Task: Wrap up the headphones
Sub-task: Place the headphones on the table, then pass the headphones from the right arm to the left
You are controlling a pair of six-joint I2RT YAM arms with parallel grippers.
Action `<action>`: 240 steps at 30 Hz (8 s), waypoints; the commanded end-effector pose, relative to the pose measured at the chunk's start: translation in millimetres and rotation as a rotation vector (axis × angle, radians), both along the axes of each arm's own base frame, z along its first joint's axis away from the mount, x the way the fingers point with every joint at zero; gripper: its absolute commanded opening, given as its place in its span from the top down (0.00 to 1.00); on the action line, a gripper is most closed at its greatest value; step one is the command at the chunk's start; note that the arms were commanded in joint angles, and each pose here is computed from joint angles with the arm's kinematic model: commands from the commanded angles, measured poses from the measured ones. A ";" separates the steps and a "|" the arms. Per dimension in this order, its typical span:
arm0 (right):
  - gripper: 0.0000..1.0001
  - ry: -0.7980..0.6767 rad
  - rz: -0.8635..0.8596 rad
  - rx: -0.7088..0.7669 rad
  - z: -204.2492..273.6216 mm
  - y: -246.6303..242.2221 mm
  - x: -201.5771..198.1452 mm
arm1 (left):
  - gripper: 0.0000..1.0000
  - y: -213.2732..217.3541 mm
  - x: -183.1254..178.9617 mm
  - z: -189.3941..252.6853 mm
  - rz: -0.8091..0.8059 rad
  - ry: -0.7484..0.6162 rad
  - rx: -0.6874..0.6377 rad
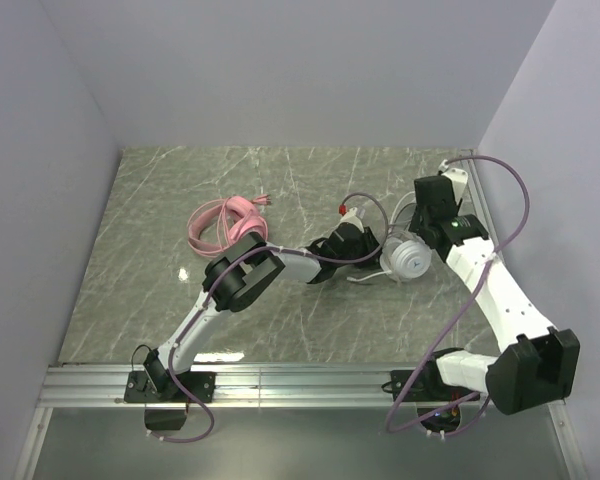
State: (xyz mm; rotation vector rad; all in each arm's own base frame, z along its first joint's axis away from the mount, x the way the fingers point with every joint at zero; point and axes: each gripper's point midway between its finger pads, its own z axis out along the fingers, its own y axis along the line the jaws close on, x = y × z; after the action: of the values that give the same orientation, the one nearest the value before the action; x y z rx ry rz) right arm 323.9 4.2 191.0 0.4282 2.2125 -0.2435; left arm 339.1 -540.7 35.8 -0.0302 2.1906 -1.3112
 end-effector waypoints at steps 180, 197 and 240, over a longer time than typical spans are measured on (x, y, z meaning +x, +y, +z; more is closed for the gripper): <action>0.99 0.032 0.343 -0.893 -26.3 144.8 -95.6 | 0.72 56.1 60.0 -47.3 -0.333 0.375 -0.314; 1.00 -0.021 0.424 -0.625 -16.6 151.5 -102.0 | 0.66 107.6 74.6 60.5 -0.272 0.157 -0.260; 1.00 -0.291 0.295 -0.785 -2.6 157.2 -89.4 | 0.01 317.4 -28.5 236.8 0.183 -0.121 0.028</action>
State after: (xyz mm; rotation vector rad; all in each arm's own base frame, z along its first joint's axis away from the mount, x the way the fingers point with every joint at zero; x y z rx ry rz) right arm 227.1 154.0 159.5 -0.2498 1.8194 -0.7890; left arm 312.7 -228.8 253.2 -0.2398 2.1259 -1.2202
